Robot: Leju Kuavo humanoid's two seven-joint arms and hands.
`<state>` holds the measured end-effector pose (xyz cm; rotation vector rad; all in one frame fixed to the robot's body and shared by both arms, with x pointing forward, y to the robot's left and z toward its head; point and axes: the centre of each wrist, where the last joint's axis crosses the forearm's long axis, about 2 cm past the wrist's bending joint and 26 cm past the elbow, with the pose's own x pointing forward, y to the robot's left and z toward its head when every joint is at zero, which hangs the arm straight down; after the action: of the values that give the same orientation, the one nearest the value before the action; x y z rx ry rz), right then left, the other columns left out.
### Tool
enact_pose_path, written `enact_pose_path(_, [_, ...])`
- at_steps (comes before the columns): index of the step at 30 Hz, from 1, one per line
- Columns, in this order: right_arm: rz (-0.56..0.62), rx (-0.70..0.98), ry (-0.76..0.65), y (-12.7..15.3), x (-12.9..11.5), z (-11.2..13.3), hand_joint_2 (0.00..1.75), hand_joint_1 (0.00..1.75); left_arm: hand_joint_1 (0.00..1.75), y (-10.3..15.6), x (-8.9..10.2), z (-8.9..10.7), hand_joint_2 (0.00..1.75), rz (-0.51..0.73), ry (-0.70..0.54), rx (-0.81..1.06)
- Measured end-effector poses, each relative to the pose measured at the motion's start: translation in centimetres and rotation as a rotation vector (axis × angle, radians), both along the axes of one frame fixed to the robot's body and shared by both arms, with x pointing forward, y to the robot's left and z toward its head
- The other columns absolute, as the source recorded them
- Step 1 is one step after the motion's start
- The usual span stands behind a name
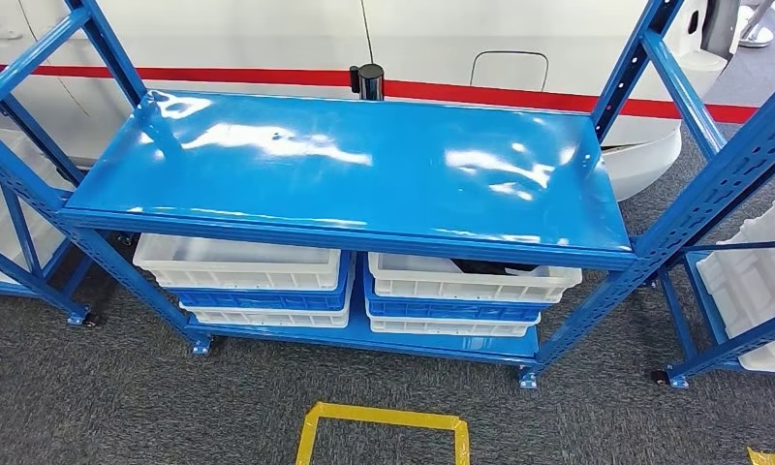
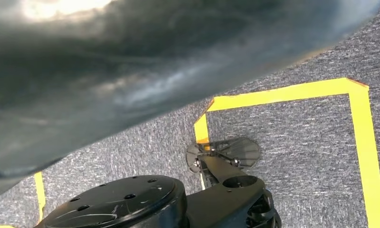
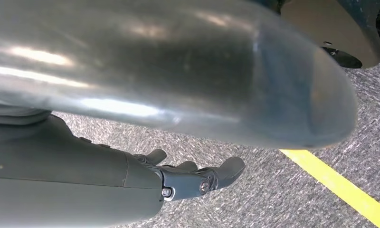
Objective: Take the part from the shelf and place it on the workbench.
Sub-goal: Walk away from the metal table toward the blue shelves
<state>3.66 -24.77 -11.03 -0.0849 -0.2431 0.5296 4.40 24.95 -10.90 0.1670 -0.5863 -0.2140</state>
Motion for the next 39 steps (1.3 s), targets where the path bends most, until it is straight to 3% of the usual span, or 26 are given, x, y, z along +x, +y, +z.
enact_pose_path(39, [0.003,0.008,0.002,0.26,-0.02,0.02,0.00,0.00,0.00,0.39,0.06,-0.02,0.00,-0.016,-0.006,0.012])
